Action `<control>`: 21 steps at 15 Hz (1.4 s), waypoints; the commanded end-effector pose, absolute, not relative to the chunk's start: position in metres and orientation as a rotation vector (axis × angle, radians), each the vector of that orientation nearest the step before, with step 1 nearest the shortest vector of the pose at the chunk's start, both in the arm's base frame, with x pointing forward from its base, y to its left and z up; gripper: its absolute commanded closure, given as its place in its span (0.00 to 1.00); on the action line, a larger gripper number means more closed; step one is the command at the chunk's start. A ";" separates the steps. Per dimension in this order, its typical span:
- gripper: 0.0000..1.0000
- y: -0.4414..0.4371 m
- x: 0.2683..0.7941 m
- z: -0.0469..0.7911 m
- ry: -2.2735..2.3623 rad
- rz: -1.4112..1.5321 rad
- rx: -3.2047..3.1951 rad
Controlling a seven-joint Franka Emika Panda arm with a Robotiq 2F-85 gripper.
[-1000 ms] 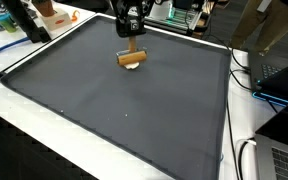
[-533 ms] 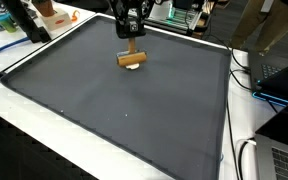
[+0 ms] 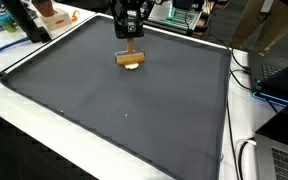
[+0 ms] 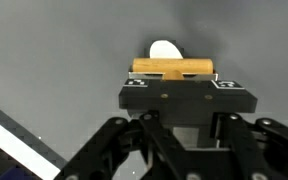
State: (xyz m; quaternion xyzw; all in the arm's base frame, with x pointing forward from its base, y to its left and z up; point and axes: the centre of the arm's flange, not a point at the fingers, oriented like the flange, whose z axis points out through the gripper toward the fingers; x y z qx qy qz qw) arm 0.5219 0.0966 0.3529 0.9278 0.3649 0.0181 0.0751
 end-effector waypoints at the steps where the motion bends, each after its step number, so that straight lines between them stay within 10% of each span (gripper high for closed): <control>1: 0.77 0.084 0.528 0.324 1.039 -0.082 2.738; 21: 0.77 0.071 0.547 0.297 0.910 -0.237 2.751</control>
